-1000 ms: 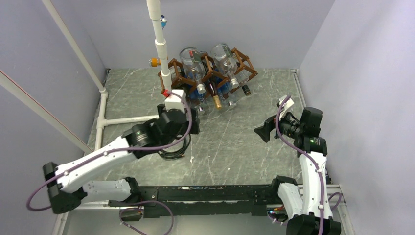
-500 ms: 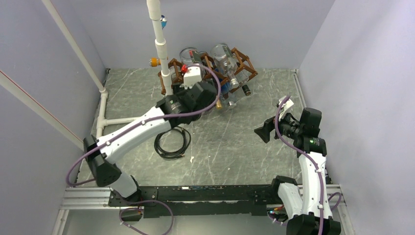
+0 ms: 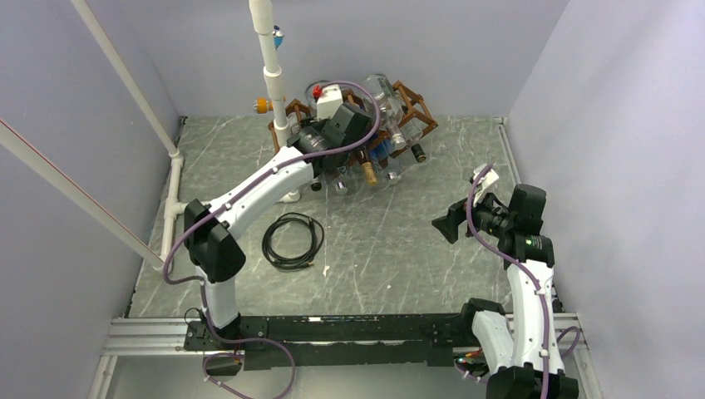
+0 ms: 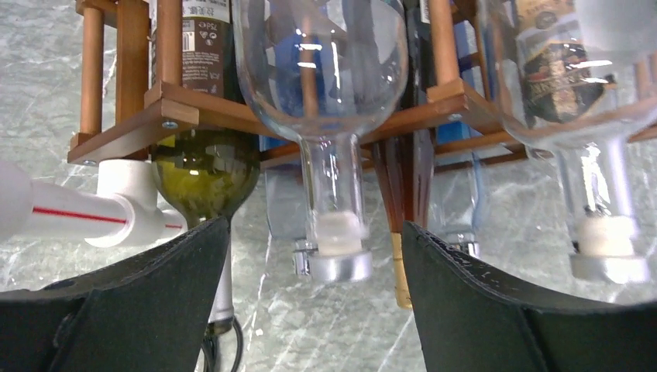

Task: Take the wine bottle off the wine rack
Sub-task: Pick up the wine bottle from the wine rack.

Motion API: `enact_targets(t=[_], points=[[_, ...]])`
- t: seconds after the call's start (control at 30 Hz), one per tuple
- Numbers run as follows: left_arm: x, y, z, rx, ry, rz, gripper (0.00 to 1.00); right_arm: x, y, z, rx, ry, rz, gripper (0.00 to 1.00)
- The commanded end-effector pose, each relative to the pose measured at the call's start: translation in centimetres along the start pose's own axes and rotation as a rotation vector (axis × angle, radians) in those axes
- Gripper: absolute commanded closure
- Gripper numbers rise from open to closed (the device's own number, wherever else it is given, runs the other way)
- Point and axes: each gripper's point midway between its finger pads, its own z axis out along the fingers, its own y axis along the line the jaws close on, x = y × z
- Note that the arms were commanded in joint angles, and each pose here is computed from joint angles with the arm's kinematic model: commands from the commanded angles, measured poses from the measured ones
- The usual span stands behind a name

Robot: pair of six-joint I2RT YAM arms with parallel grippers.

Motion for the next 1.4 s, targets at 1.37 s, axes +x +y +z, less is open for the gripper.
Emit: enact_targets(t=[1.37], points=[[0.2, -0.9, 5.9, 0.039, -0.011, 0.009, 0.23, -1.0, -0.3, 0.1, 0.024, -0.033, -0.05, 0.0]])
